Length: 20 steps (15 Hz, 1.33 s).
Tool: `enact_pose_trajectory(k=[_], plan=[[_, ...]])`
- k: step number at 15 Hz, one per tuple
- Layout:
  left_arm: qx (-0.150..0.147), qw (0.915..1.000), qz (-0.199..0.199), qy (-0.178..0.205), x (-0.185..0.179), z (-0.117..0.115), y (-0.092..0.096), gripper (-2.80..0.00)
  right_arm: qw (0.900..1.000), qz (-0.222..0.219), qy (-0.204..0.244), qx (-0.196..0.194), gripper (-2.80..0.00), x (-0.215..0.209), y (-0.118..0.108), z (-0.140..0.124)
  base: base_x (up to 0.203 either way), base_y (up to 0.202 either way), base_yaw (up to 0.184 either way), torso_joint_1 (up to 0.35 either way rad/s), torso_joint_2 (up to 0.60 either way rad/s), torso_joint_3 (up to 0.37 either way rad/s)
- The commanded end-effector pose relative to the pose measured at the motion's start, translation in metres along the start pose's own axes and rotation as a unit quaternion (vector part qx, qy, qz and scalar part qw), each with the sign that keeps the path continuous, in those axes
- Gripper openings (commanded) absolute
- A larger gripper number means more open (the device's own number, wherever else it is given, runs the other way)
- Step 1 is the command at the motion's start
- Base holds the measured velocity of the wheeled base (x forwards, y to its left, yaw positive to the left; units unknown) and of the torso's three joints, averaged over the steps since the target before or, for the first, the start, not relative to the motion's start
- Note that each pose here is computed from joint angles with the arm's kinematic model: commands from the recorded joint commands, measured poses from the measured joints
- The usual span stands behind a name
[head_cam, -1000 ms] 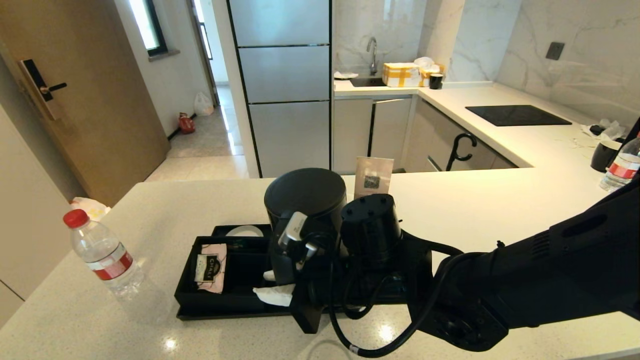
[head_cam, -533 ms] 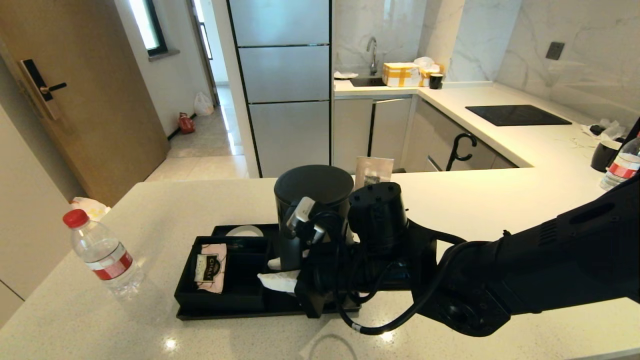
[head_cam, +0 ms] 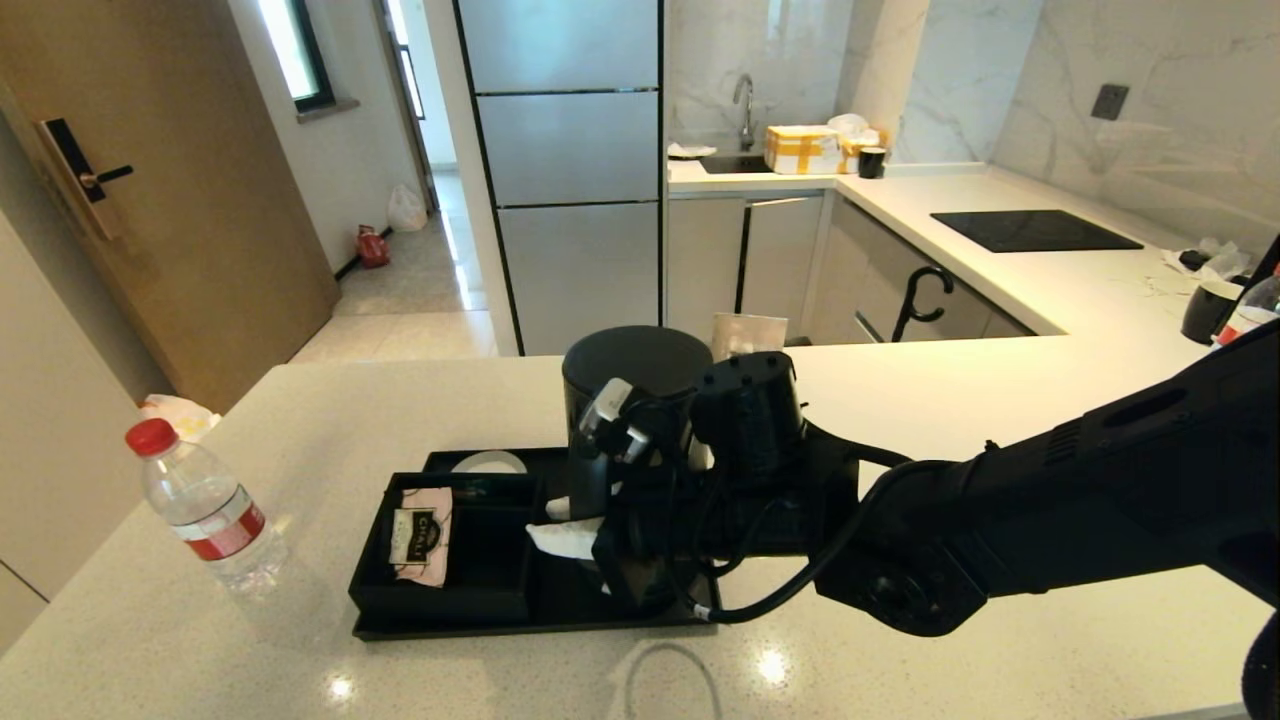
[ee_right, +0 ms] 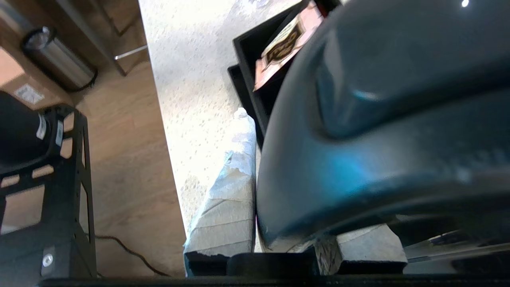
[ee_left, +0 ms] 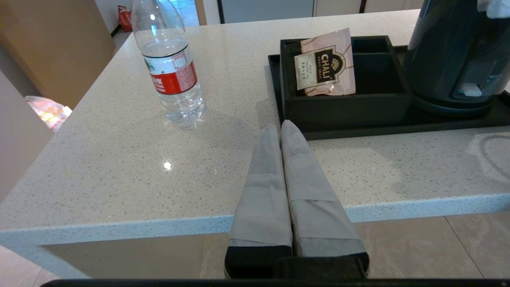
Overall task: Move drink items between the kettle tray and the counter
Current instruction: Return the kettle to its original position
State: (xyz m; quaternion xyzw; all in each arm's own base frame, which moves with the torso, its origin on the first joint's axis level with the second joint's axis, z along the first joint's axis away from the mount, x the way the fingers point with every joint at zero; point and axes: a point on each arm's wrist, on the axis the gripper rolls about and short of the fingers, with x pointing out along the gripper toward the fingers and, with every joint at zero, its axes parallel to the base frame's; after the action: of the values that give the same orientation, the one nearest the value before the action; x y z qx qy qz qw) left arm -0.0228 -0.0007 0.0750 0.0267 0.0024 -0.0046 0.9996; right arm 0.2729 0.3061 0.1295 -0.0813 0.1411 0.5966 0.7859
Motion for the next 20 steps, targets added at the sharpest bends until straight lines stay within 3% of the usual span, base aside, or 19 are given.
enact_pose_trajectory(k=[1, 11, 12, 20], plan=[[0.000, 1.0000, 0.000, -0.001, 0.000, 0.000, 0.000, -2.80, 1.000, 0.010, 0.003, -0.003, -2.80, -0.001, 0.001, -0.003, 0.000, 0.000, 0.000, 0.000, 0.00, 0.000], [0.000, 1.0000, 0.000, -0.001, 0.000, 0.000, 0.000, -2.80, 0.999, 0.026, 0.014, -0.022, -2.80, -0.008, 0.008, -0.008, 0.000, 0.000, 0.000, 0.000, 0.00, 0.000], [0.000, 1.0000, 0.000, -0.001, 0.000, 0.000, 0.000, -2.80, 0.999, 0.025, 0.011, -0.022, 0.00, -0.008, 0.008, -0.006, 0.000, 0.000, 0.000, 0.000, 0.00, 0.000], [0.000, 1.0000, 0.000, 0.000, 0.000, 0.000, 0.000, -2.80, 0.999, 0.025, 0.013, -0.021, 0.00, -0.012, 0.009, -0.008, 0.000, 0.000, 0.000, 0.000, 0.00, 0.000]])
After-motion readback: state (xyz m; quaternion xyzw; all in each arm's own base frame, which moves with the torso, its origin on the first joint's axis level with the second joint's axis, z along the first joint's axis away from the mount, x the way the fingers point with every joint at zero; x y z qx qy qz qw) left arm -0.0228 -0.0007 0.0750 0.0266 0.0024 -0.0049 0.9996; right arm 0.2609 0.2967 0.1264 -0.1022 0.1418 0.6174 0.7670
